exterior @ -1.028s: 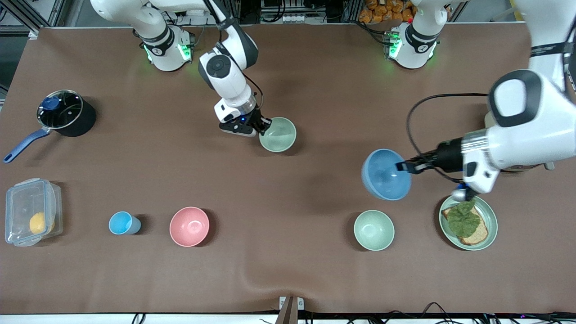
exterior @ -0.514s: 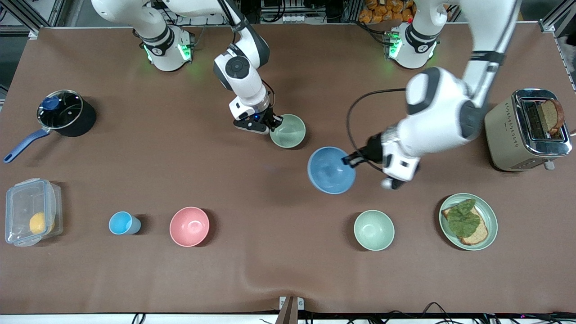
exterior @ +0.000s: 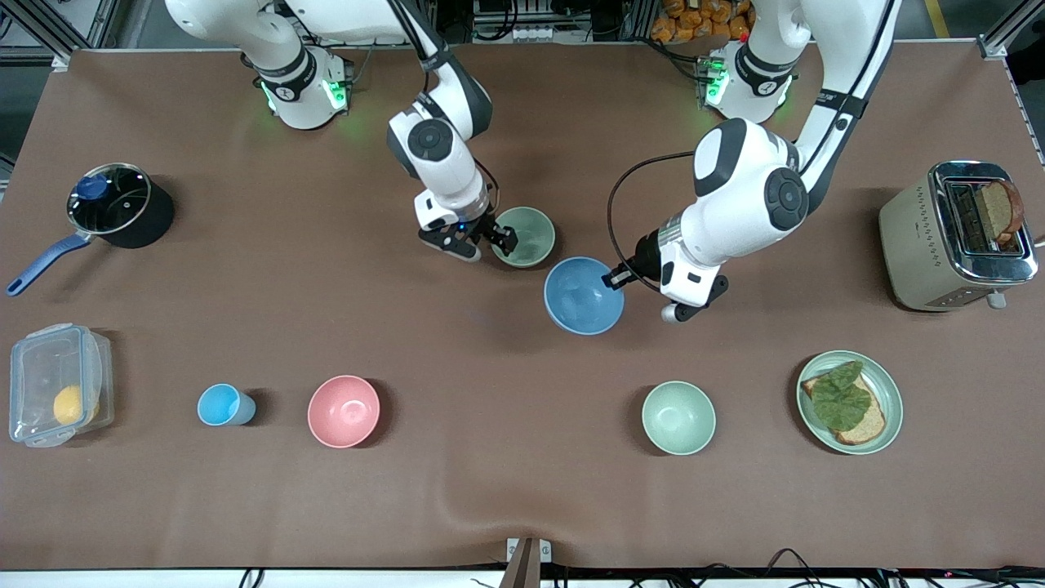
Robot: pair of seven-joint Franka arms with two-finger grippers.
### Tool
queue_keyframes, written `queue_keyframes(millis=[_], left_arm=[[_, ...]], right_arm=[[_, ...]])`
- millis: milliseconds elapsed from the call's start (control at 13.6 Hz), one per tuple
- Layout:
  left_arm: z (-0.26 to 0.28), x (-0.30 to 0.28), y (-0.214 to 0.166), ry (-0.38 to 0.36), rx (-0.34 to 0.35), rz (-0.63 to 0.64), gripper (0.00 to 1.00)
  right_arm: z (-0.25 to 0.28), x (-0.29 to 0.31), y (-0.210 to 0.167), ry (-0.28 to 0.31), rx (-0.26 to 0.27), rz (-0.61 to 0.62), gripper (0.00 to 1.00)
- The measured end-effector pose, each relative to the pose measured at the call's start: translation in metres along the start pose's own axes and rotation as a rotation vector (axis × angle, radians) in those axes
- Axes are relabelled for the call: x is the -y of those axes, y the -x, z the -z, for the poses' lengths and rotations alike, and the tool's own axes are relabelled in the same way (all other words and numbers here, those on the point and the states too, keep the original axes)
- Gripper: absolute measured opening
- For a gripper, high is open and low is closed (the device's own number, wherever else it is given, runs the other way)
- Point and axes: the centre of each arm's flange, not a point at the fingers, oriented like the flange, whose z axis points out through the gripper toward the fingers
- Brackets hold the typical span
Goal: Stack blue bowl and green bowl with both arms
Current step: 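Set the green bowl down with the right gripper while the left gripper holds, then lower the blue bowl into the green bowl and open the left gripper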
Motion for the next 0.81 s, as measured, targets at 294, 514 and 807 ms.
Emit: queue_keyframes(millis=[294, 514, 807], left_arm=[[-0.037, -0.006, 0.047, -0.053, 0.029, -0.012, 0.05], [-0.068, -0.004, 0.071, -0.116, 0.033, -0.026, 0.05], [-0.108, -0.002, 0.094, -0.175, 0.027, -0.022, 0.05]], right_arm=[[0.037, 0.002, -0.069, 0.076, 0.080, -0.135, 1.00], [0.030, -0.021, -0.117, -0.001, 0.235, -0.403, 1.00], [-0.012, -0.025, -0.111, -0.044, 0.385, -0.605, 1.00]])
